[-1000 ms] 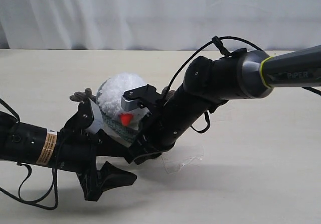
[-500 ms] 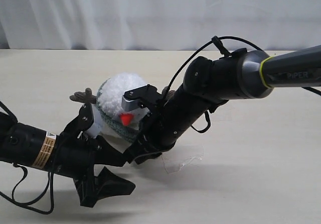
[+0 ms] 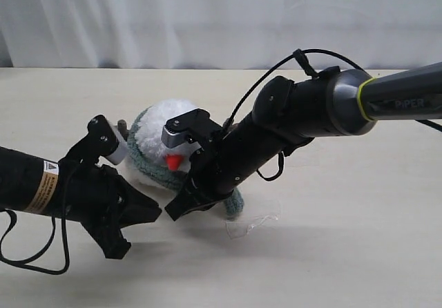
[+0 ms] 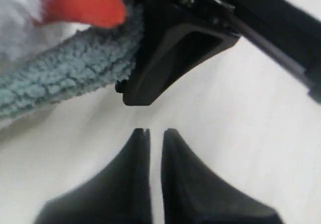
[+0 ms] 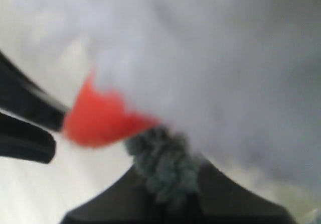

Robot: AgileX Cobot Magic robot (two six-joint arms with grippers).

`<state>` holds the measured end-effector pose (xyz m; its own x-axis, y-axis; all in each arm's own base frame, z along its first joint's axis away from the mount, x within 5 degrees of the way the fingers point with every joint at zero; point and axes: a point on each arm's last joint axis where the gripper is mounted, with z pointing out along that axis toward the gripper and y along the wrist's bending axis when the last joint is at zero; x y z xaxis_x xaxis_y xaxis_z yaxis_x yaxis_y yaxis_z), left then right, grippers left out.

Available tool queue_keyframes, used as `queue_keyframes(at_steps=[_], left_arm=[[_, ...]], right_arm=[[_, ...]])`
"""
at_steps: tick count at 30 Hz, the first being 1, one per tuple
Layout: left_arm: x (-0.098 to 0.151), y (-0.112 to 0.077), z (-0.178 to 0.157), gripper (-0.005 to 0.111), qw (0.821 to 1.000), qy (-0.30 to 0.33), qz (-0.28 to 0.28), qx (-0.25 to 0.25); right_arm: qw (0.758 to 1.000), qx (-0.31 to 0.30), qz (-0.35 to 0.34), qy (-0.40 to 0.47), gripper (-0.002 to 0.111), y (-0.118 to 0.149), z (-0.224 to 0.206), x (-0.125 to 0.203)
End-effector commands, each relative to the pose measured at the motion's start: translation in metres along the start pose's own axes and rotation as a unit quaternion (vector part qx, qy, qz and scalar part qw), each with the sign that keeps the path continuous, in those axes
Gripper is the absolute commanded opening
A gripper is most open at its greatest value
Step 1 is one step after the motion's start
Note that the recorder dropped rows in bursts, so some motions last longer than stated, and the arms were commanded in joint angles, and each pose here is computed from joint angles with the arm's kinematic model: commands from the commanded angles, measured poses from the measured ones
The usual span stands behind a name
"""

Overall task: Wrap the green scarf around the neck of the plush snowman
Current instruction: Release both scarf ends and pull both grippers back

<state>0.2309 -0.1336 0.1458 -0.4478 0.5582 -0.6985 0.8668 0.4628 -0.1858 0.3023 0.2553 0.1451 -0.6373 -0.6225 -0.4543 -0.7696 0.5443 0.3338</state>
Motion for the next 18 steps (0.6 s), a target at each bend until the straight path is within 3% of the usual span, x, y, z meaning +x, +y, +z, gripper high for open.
queue_keyframes(at_steps=[1, 7, 10, 18], left_arm=[[-0.009, -0.002, -0.009, 0.000, 1.000, -0.019, 0.001, -0.016], [-0.018, -0.008, -0.023, 0.000, 0.999, -0.036, 0.005, -0.026], [-0.019, -0.012, -0.029, 0.000, 0.999, -0.028, 0.001, -0.026], [-0.014, -0.009, -0.031, 0.000, 0.998, -0.019, -0.019, -0.055]], right_arm=[[1.000, 0.017, 0.000, -0.007, 0.004, -0.006, 0.004, 0.004], [1.000, 0.016, 0.007, 0.023, 0.005, -0.011, 0.015, 0.014], [0.999, 0.016, 0.018, 0.024, 0.013, -0.011, 0.016, 0.014], [0.999, 0.018, 0.032, 0.039, 0.065, -0.008, 0.006, 0.011]])
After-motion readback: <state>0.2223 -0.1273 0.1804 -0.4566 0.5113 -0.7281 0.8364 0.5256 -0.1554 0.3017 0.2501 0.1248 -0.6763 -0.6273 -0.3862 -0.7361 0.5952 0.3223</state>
